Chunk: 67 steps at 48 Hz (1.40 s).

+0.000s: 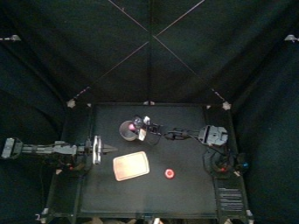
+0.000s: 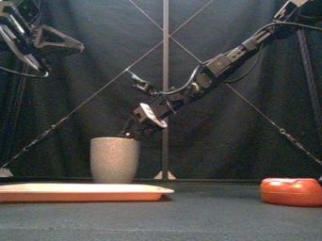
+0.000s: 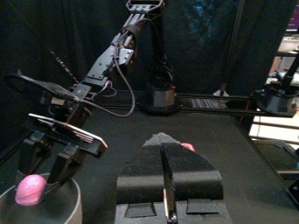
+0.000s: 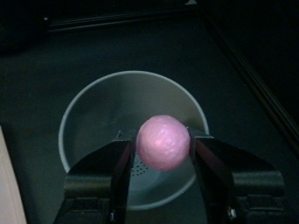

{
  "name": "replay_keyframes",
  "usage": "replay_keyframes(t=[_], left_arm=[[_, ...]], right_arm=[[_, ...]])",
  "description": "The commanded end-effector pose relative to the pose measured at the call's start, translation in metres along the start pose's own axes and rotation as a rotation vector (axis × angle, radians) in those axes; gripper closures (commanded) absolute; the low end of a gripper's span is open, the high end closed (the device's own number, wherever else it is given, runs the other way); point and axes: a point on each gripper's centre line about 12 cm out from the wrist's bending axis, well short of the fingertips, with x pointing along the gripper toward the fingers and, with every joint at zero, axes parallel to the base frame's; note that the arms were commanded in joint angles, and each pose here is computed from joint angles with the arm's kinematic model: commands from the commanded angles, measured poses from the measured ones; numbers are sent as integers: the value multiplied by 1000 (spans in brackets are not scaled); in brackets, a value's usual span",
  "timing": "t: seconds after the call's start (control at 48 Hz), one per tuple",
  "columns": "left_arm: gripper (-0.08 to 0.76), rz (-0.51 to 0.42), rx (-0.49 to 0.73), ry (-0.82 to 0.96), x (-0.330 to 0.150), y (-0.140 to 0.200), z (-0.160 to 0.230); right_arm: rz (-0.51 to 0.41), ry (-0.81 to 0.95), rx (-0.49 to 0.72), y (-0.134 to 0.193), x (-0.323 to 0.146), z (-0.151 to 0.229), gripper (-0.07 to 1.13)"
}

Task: Pick the pink ball then place it in the grey bowl
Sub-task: Drop pink ball in the grey bowl and return to neutral

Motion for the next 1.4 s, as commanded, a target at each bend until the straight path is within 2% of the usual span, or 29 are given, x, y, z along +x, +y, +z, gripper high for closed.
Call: replay_keyframes(t=[0.021,0.083,0.188,0.438,0.708,1.125,1.396], left_arm=[[606,3,0,-18,2,1,5],[606,3,0,-18,2,1,5],[606,4,0,-17,2,1,5],[606,9,-8,-17,2,2,5],[606,8,-11,-11,1,1,2],[606,10,-10,-6,1,2,0],[606,24,-18,10,-1,4,-6]], right_arm=[[-5,-50,1,-2,-6,22,236],[-3,-49,0,-1,-7,22,153],[1,-48,-2,2,-7,23,81],[16,-94,-13,10,-24,39,79],[42,-266,-9,22,-90,56,79],[65,-433,70,36,-186,-2,79],[111,-430,65,50,-221,-27,79]])
